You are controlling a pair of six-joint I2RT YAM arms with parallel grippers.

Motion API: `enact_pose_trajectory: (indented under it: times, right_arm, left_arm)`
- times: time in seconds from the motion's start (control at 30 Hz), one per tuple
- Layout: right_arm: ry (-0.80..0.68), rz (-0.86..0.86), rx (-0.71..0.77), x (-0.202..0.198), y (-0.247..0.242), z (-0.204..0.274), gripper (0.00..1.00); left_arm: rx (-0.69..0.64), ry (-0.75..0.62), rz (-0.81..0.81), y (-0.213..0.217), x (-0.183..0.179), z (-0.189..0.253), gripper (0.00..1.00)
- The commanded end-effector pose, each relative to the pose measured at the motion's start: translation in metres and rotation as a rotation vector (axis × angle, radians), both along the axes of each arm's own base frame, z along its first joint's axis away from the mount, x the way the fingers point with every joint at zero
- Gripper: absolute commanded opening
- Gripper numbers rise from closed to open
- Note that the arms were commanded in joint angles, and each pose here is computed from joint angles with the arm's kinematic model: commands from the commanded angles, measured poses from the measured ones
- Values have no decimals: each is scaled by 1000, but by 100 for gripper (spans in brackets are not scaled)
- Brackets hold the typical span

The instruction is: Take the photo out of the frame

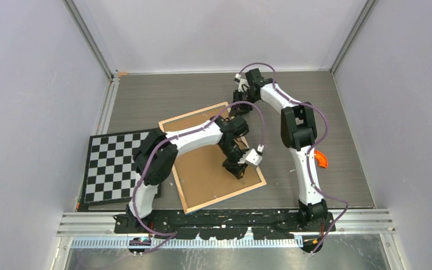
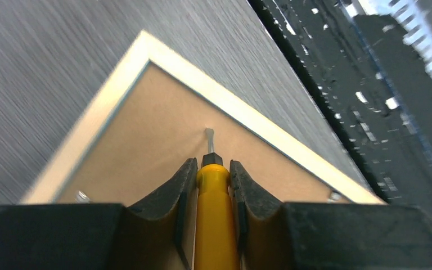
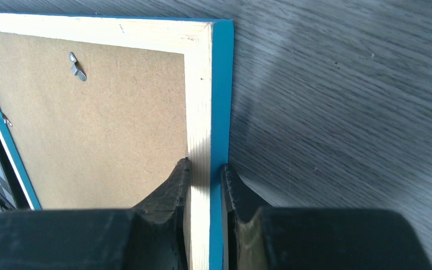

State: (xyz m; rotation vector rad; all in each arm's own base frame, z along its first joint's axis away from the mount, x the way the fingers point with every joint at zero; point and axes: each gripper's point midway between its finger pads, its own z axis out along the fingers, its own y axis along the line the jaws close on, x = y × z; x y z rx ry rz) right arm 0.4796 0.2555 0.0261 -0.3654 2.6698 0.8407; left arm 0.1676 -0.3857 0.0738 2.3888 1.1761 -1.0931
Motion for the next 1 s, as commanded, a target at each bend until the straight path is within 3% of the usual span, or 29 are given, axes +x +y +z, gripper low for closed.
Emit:
enact_pose_trajectory:
  times: [0.0,0.17,0.27,0.6,0.97]
  right_arm:
    - [-9,-9,-38,-2,-6,-6,23]
    - [-26,-25,-18,0,-5,13,50]
    - [-33,-37,-30,0,-7,17,56]
    - [5,-65,-124,-21,-18,12,56]
    - [89,-42,-223,-99,-51,18,62]
  left_arm:
    - [107,144,338,35,21,10,0]
    - [36,168,558,57,56,38,0]
    - [26,182,661,71,72,45,0]
    - [-53,176,1085,117,149,63,0]
    - [-65,181,1178,135,148,66,0]
